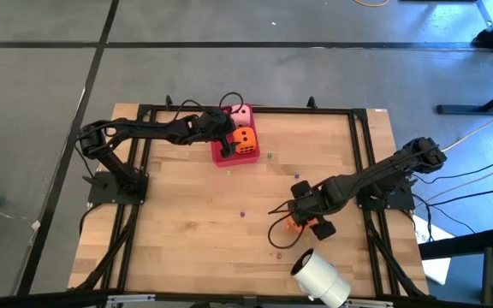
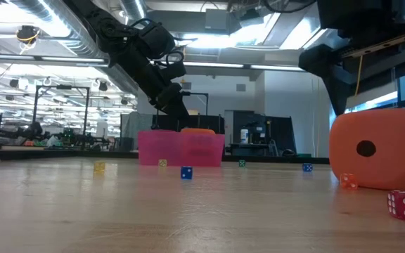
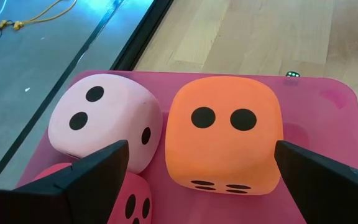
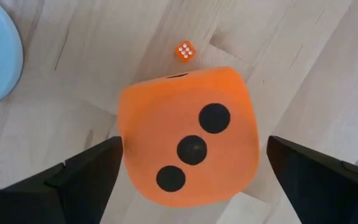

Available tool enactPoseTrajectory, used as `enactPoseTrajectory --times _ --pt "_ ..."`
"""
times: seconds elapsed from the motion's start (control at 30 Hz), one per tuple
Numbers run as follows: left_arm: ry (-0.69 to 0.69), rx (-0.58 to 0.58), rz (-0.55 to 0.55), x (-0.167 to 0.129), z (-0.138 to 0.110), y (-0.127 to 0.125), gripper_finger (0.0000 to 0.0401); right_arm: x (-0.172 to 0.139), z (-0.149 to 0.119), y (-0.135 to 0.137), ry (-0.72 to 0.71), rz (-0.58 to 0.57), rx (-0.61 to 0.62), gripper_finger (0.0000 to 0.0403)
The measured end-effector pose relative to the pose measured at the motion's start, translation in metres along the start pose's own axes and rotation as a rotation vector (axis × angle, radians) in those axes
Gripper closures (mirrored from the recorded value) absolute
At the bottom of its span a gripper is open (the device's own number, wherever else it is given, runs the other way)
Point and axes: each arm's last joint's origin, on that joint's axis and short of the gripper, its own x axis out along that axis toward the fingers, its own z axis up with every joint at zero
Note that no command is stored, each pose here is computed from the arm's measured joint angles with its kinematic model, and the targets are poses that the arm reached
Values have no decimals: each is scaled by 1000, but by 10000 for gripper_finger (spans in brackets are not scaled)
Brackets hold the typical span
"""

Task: Pick & Place Dice
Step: Put the big orange dice into the red bin

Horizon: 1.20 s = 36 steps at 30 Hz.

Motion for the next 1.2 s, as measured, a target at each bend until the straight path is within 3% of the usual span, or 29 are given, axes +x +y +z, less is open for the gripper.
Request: enactPoseTrajectory --times 1.2 --pt "0 0 -1 0 0 0 1 0 1 0 -11 25 -5 3"
